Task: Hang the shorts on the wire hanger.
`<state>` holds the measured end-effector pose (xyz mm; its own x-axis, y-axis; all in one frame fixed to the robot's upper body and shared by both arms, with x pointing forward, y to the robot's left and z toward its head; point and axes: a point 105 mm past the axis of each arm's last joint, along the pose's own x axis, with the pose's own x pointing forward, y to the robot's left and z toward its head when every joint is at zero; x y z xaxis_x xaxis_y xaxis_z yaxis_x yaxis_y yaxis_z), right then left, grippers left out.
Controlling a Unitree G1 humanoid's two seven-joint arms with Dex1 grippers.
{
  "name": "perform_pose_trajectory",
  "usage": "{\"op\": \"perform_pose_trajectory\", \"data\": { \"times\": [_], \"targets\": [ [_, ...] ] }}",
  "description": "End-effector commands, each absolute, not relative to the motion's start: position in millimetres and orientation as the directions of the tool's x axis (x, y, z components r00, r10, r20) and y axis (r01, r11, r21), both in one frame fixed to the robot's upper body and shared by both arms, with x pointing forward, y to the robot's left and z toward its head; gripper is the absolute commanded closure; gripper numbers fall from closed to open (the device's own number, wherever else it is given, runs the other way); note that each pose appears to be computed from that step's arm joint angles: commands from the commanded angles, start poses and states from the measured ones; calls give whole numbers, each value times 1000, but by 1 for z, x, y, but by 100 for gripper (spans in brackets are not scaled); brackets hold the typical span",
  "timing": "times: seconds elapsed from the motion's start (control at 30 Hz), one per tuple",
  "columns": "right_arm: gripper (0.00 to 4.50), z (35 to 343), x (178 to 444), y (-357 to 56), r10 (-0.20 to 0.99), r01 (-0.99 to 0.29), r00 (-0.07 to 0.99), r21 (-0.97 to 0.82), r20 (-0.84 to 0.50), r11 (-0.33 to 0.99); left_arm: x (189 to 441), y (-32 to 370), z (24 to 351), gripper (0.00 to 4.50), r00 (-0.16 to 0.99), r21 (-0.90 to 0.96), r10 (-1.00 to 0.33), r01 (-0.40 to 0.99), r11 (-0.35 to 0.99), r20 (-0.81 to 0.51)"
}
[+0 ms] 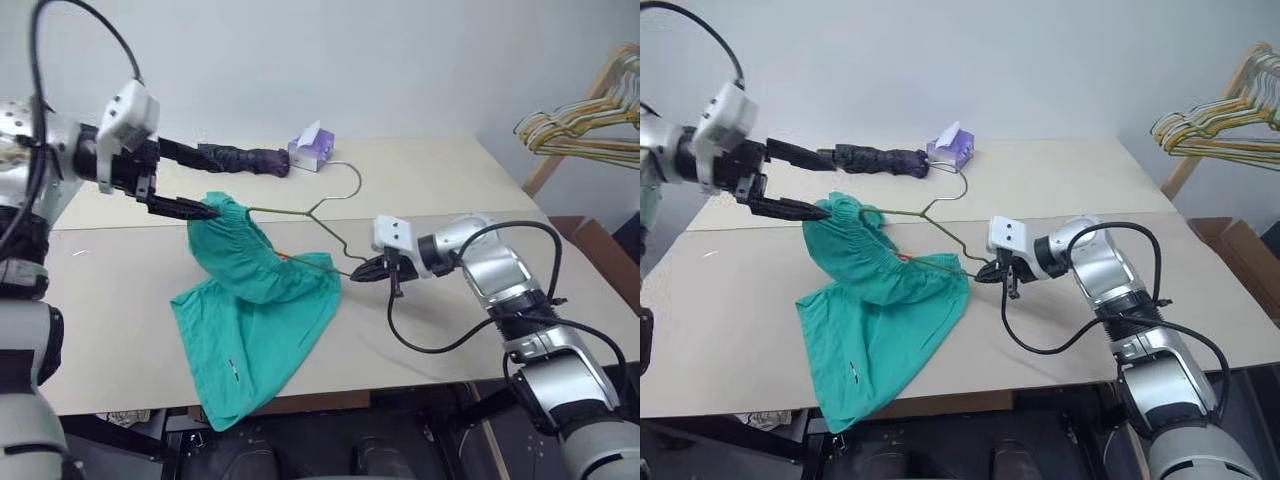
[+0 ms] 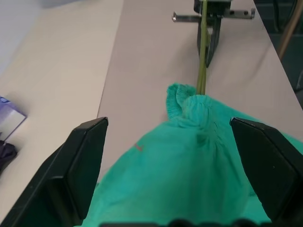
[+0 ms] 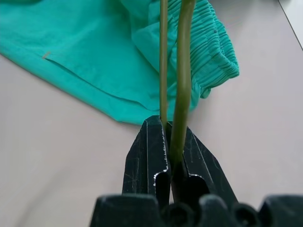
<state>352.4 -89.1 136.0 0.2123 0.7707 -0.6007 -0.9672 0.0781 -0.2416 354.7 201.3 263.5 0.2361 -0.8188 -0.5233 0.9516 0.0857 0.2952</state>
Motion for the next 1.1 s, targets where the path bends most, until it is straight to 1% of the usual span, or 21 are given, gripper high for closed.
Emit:
{"op": "perform_pose_trajectory", "data": {
  "times": [0.03,0.2,0.43,0.53,0.7,0.73,0.77,0.83,0.9,0.93,0.97,1.07,1.1],
  "targets": [
    [450,146,355,-85,755,-962,231,-262,-613,82,357,197,266,3,222,311,-797,949,45,-561],
    [450,141,352,-81,744,-973,211,-212,-635,95,362,197,246,3,191,261,-742,965,22,-643],
    [450,135,349,-76,727,-976,200,-203,-656,85,363,197,238,3,165,211,-733,977,29,-660],
    [450,136,348,-73,729,-976,192,-206,-657,72,363,198,234,58,159,197,-721,980,32,-674],
    [450,141,347,-70,734,-972,195,-228,-651,56,362,202,223,218,141,176,-684,984,18,-716],
    [450,141,347,-70,734,-972,195,-229,-650,55,361,202,222,265,138,175,-679,984,14,-721],
    [450,142,347,-69,735,-971,195,-231,-649,53,361,203,220,279,136,175,-670,985,10,-730],
    [450,143,347,-68,737,-970,196,-238,-647,49,362,204,218,332,137,173,-662,985,10,-737],
    [450,145,348,-67,740,-968,199,-245,-642,48,363,205,216,403,141,179,-648,984,7,-749],
    [450,146,348,-66,744,-966,203,-253,-637,47,364,206,215,427,143,180,-644,984,8,-752],
    [450,147,348,-65,748,-964,208,-262,-631,47,364,206,215,448,143,181,-643,984,7,-753],
    [450,151,349,-64,760,-961,213,-270,-614,52,366,206,214,448,149,187,-643,982,9,-751],
    [450,152,350,-63,764,-953,229,-298,-604,50,368,206,214,448,157,196,-641,981,11,-751]
  ]
}}
